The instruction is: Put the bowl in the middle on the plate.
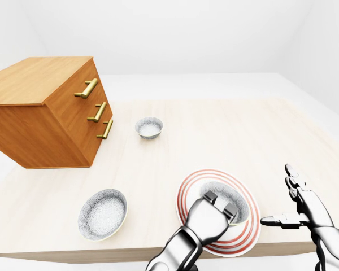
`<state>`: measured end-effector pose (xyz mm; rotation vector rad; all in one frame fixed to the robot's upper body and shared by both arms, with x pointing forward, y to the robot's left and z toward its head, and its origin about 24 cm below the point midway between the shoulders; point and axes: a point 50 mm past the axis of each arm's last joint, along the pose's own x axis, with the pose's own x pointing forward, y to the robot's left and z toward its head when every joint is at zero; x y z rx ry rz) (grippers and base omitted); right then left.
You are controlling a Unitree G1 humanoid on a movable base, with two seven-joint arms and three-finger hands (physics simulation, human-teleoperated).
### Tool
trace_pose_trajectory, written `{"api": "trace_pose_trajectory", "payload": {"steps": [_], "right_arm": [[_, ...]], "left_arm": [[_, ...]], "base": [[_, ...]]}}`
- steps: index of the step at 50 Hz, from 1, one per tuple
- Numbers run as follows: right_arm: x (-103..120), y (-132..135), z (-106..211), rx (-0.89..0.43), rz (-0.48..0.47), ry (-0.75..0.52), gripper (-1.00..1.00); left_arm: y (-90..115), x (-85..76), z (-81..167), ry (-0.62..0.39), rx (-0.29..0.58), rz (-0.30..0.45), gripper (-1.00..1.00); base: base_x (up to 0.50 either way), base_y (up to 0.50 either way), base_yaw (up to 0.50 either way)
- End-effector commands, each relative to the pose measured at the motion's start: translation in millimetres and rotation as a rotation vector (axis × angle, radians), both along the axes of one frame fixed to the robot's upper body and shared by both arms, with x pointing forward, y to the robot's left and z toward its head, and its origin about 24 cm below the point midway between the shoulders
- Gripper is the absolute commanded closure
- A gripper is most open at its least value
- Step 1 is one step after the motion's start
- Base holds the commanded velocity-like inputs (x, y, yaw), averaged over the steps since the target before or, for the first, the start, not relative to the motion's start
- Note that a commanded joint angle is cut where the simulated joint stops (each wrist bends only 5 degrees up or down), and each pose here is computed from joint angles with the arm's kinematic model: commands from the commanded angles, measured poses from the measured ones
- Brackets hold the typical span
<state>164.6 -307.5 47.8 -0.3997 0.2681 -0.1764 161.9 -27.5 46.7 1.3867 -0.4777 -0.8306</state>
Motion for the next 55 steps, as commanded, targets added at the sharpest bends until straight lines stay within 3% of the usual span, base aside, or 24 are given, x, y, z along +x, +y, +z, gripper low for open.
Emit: {"api": "trace_pose_trajectory", "payload": {"steps": [1,17,41,43,44,45,46,55], "right_arm": [[0.4,-0.6,-1.9,0.004,-0.003,0.006,-1.0],[-0.1,0.0,0.2,-0.001,0.0,0.0,-1.0],[-0.3,-0.9,-1.0,-0.002,-0.007,0.004,-1.0],[-0.4,-0.7,-1.0,-0.002,-0.006,0.004,-1.0],[-0.3,-1.3,-2.5,0.001,-0.01,0.008,-1.0],[-0.3,-1.0,-1.0,-0.002,-0.008,0.004,-1.0],[-0.1,-0.8,-0.3,-0.004,-0.006,0.002,-1.0],[0.1,-0.7,1.3,-0.008,-0.004,-0.003,-1.0]], "left_arm": [[-1.4,0.4,-2.3,-0.018,-0.005,0.001,1.0],[6.2,15.5,1.8,-0.022,-0.024,0.055,1.0],[7.7,11.9,-5.1,0.01,-0.004,0.055,1.0],[7.5,12.1,-4.0,0.004,-0.01,0.055,0.72],[8.3,11.2,-5.4,0.021,-0.003,0.054,-0.47],[8.1,10.6,-5.1,0.024,-0.005,0.052,-0.89],[8.0,10.2,-5.3,0.031,-0.003,0.05,-1.0],[8.7,12.7,-1.9,0.039,-0.009,0.053,-1.0]], "base": [[0.0,0.0,0.0],[0.0,0.0,0.0],[0.0,0.0,0.0],[0.0,0.0,0.0],[0.0,0.0,0.0],[0.0,0.0,0.0],[0.0,0.0,0.0],[0.0,0.0,0.0]]}}
